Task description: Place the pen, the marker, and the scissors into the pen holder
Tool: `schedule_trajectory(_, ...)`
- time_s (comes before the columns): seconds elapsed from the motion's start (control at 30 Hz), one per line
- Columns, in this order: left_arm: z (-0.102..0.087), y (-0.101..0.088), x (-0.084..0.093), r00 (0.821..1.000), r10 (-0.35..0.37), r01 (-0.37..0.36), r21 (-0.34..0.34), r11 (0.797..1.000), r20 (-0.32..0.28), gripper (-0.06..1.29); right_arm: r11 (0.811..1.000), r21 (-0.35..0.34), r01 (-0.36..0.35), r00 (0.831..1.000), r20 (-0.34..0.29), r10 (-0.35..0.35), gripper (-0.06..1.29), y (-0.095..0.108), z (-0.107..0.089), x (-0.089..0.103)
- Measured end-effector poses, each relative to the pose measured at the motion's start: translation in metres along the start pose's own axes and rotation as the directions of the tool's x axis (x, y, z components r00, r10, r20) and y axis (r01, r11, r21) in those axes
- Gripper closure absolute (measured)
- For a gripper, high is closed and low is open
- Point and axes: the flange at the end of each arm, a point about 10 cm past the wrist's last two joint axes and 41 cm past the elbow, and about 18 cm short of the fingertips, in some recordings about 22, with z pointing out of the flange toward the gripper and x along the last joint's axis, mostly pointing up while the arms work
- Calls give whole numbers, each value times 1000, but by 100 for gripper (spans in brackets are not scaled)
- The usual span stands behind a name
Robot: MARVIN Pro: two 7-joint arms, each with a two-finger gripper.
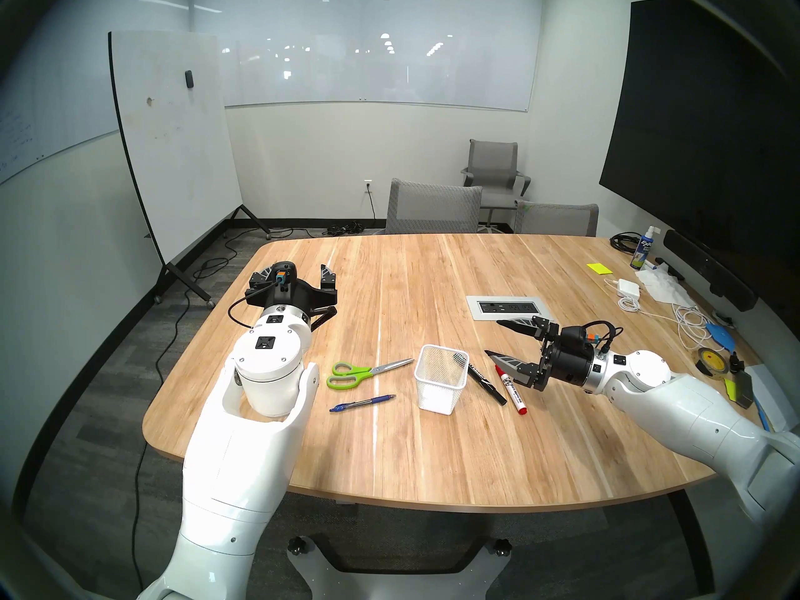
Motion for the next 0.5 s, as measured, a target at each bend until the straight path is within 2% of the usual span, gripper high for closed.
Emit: schedule_trajectory(0.5,0,0,0,1000,0,0,0,1000,0,-4,1000,17,-14,992,126,12,1,-3,1,-11)
